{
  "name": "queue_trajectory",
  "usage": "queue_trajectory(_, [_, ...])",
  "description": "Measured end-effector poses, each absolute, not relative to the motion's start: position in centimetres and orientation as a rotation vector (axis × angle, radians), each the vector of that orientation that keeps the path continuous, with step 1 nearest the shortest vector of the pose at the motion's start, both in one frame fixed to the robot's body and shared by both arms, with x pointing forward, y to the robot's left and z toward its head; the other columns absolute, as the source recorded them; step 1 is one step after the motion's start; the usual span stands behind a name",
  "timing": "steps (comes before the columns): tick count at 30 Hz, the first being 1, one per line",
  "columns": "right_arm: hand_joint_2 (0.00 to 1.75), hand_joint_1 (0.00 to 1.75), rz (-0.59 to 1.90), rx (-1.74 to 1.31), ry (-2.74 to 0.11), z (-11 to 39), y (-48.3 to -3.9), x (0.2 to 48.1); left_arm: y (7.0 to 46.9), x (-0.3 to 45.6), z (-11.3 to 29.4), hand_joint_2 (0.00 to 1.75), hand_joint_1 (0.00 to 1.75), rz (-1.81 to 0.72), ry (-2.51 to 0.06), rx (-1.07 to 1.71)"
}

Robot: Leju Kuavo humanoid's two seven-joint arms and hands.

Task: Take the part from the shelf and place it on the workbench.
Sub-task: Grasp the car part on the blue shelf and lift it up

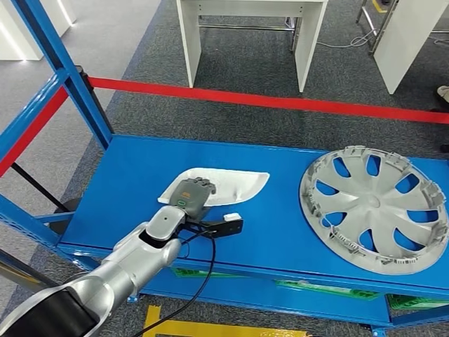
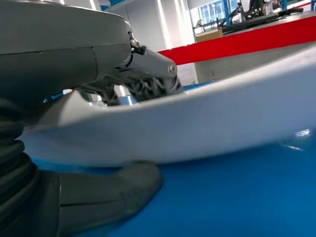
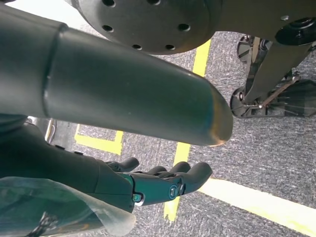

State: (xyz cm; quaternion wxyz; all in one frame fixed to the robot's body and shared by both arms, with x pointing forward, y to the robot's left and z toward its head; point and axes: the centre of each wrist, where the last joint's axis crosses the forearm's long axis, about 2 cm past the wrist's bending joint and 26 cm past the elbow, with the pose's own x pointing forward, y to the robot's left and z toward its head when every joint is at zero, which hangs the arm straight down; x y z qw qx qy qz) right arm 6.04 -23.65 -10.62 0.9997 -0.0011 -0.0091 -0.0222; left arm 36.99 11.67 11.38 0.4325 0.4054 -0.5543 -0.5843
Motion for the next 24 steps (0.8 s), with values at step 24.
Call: queue_trajectory(24, [0.00, 0.00, -0.064, -0.033, -0.022, -10.7, -23.5, 5.4, 12.6, 34.2, 12.6, 1.75, 1.75, -0.988, -2.180, 0.862])
